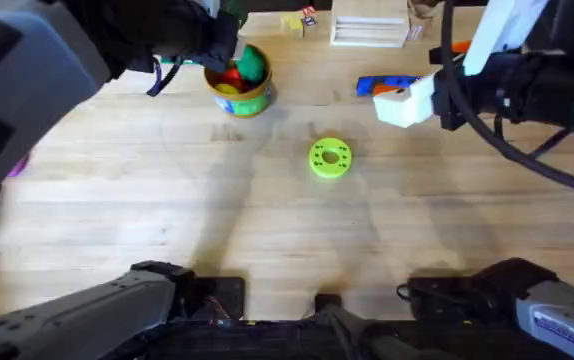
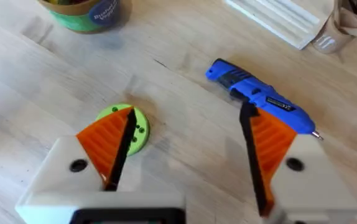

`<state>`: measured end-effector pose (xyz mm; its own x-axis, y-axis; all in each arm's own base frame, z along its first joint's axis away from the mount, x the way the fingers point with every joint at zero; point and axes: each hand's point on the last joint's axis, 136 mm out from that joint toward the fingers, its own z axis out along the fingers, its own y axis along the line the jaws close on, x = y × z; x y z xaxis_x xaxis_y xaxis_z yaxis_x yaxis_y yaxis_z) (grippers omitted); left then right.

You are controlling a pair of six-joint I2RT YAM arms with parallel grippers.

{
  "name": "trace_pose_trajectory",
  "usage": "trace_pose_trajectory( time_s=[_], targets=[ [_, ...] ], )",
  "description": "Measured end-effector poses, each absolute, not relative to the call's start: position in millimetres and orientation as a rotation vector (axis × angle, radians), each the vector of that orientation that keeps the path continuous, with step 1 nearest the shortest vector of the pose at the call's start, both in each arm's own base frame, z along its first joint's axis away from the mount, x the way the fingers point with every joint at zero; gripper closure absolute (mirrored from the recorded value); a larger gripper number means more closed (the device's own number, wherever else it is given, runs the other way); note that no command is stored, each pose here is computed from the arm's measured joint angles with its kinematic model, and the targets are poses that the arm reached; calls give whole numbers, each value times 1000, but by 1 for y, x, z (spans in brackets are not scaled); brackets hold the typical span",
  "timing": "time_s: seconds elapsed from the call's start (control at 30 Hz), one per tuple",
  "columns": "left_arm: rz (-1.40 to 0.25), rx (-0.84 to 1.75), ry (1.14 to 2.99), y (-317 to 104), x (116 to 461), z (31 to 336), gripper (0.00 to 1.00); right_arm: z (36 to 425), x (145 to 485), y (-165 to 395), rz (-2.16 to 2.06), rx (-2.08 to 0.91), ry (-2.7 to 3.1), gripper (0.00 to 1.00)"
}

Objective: Pick up the gripper from the table and insert it into the empty holder that is missing its gripper. Then pick up a screw, insert it into the mounting hole, and use the screwdriver to tighten it. Finally, clean up the table by picking up the vegetable and placing it into the bucket.

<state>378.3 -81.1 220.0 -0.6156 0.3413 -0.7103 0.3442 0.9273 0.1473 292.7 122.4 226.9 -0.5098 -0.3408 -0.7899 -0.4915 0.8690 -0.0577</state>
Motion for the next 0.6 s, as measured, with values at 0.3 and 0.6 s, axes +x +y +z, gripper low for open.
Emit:
trace_pose_trajectory(
  time_s=[0.3,0.6],
  targets=[
    [-80,67,2430,-64,406,169,971,227,293,122,217,-600,2155,10],
    [-137,-116,2495,-67,415,135,971,227,293,122,217,-600,2155,10]
  ],
)
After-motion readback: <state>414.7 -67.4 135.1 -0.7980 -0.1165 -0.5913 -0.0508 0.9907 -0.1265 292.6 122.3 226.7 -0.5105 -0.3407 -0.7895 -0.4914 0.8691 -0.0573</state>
